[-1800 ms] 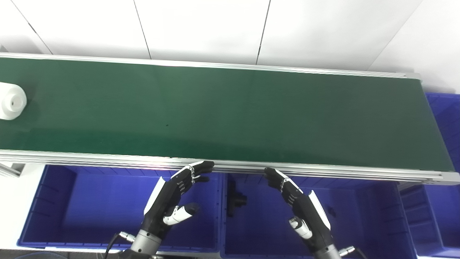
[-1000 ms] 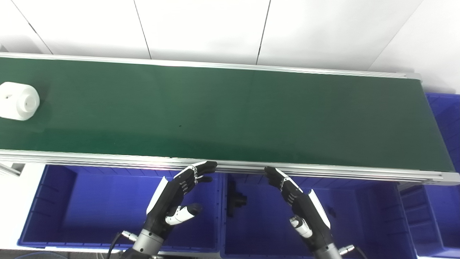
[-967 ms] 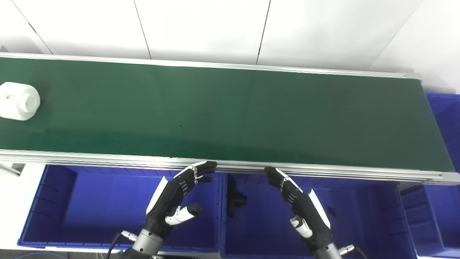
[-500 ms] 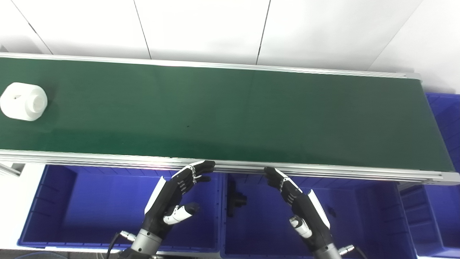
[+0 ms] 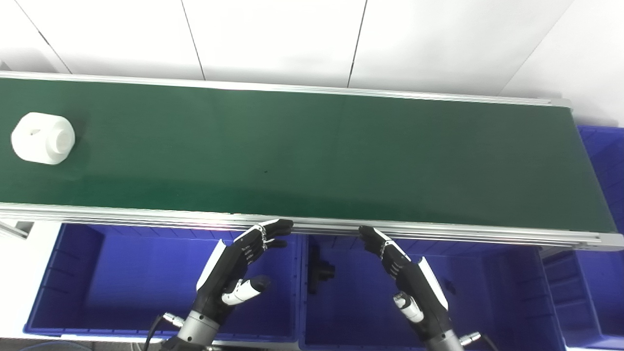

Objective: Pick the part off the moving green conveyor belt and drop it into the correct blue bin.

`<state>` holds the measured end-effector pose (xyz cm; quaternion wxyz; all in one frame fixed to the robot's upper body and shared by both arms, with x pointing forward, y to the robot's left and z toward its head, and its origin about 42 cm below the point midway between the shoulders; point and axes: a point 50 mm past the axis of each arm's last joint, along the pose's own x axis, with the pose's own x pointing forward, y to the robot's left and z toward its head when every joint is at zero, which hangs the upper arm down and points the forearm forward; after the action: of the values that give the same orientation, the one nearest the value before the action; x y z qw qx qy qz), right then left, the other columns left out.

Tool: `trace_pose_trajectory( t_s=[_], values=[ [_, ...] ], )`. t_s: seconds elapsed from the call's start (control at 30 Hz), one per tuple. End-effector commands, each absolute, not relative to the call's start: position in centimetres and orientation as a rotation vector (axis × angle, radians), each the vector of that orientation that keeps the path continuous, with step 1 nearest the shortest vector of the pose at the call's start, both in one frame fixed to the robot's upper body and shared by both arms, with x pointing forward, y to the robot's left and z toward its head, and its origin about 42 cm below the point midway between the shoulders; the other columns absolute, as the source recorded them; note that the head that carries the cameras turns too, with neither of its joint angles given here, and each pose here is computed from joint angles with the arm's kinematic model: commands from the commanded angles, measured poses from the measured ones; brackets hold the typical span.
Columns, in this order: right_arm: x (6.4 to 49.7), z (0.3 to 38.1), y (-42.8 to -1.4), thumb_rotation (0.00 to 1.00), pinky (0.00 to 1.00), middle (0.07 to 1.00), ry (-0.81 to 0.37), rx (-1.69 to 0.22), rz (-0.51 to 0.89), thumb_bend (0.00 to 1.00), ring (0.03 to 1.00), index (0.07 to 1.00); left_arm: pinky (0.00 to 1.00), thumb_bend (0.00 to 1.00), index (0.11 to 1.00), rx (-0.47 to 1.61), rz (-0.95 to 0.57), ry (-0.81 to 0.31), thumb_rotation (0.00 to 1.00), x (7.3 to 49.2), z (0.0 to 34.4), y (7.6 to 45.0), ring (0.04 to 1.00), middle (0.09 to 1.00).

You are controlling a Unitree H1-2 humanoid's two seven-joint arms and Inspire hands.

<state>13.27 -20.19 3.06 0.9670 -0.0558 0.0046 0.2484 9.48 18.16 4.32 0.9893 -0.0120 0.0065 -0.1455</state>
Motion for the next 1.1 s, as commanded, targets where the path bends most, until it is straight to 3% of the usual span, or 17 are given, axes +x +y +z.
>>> trace_pose_trajectory(
  t_s=[0.0,1.07],
  values=[
    [13.44,3.88,-19.94,0.95,0.9,0.913,-0.055,-0.111,0.503,0.95,0.915,0.883,0.75,0.89,0.762,-0.034,-0.287,-0.034,0.77,9.26,5.03,17.97,0.823,0.827],
    [13.67,3.07,-19.93,0.96,0.87,0.911,-0.032,-0.139,0.498,0.93,0.905,0.883,0.76,0.89,0.774,0.018,-0.316,-0.02,0.81,9.3,4.54,18.23,0.827,0.839]
  ],
)
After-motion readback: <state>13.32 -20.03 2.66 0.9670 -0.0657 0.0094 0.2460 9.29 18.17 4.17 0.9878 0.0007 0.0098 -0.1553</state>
